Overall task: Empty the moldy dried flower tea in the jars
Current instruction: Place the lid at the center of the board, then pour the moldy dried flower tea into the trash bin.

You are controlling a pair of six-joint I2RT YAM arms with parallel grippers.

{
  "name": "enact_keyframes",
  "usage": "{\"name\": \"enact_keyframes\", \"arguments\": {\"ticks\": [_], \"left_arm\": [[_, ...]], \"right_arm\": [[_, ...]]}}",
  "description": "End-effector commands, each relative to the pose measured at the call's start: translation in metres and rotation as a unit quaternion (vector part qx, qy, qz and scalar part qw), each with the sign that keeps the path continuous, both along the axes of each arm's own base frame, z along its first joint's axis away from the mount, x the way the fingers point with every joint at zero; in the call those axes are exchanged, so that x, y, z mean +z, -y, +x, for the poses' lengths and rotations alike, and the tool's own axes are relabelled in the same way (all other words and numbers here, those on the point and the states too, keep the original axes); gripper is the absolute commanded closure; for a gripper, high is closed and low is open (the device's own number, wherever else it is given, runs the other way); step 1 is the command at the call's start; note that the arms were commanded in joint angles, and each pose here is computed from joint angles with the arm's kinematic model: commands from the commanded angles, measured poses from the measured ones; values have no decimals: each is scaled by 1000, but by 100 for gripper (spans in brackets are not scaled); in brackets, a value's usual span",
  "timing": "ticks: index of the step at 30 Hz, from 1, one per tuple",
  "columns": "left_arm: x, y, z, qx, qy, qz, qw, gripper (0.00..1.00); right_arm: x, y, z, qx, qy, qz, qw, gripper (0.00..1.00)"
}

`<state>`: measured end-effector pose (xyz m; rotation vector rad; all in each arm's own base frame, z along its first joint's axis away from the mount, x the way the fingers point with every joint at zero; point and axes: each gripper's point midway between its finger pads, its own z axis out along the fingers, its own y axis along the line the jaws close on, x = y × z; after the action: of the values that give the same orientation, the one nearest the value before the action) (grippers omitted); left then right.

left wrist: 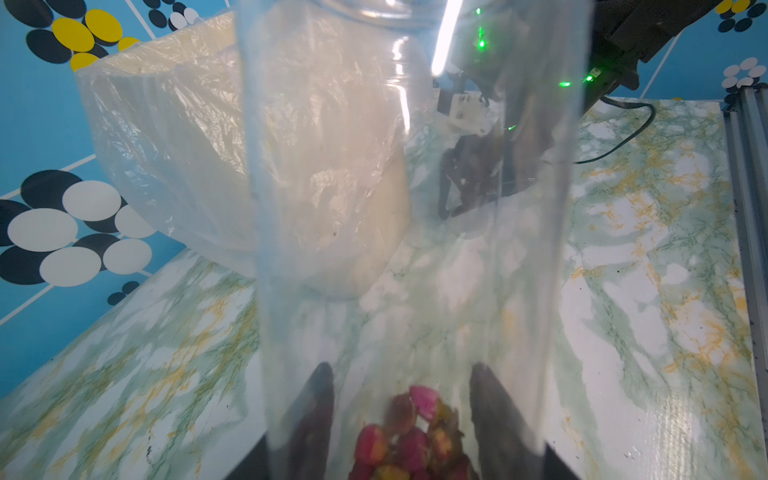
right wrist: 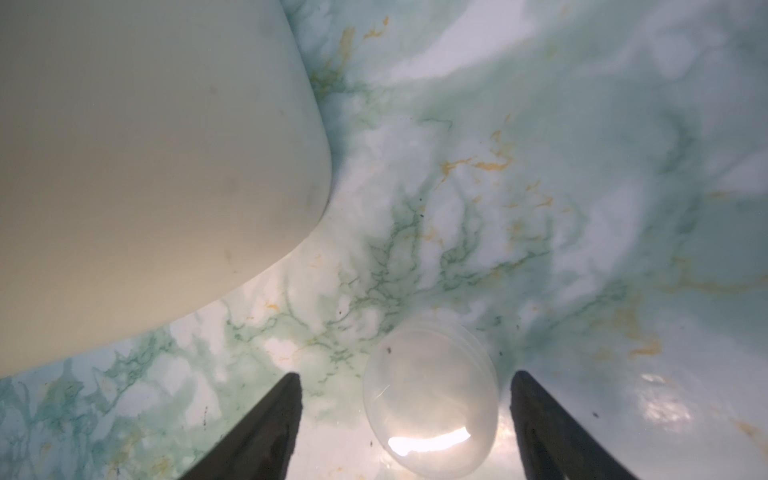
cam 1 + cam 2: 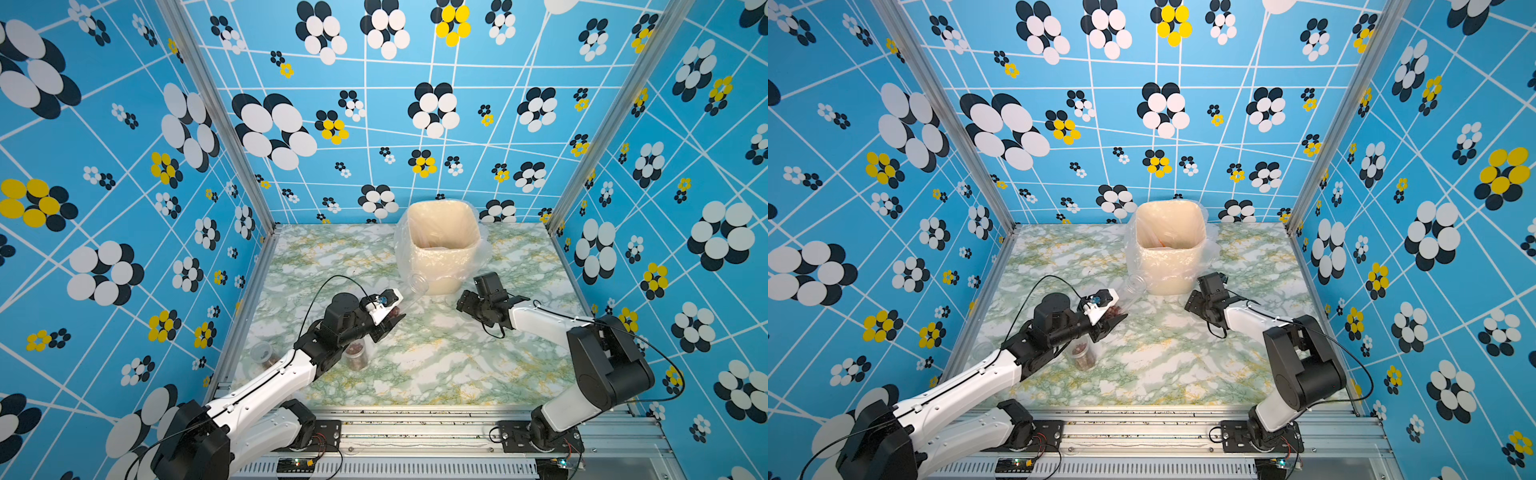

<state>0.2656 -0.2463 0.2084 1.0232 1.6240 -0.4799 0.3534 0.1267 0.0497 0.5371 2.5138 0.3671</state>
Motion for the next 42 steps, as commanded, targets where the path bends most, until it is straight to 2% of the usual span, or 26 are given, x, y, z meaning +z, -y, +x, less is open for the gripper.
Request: {"name": "enact_keyframes", "arguments": {"ticks": [1, 7, 14, 17, 20, 25, 30, 42], "left_arm": [[29, -4, 8, 14, 18, -2, 1000, 98], [55, -8, 20, 25, 27, 15, 999, 98], [86, -20, 43, 48, 43, 47, 997, 97], [93, -26, 54, 54, 41, 77, 995, 97], [92, -33, 64, 59, 34, 133, 989, 97], [95, -43, 84, 71, 41, 225, 971, 98], [108, -49, 104, 87, 65, 275, 955, 98], [119, -62, 148, 110, 120, 418, 894, 98]], "right_arm": [[14, 15, -12, -12, 20, -12, 1000, 17], [41, 39, -31, -18, 75, -47, 996, 10], [89, 41, -39, 13, 154, -49, 987, 4], [106, 37, -42, 40, 182, -47, 981, 1], [121, 32, -44, 62, 206, -41, 976, 1], [134, 26, -45, 81, 228, -31, 970, 1], [130, 20, -46, 88, 225, -14, 970, 1], [130, 13, -48, 103, 220, 1, 970, 1]]}}
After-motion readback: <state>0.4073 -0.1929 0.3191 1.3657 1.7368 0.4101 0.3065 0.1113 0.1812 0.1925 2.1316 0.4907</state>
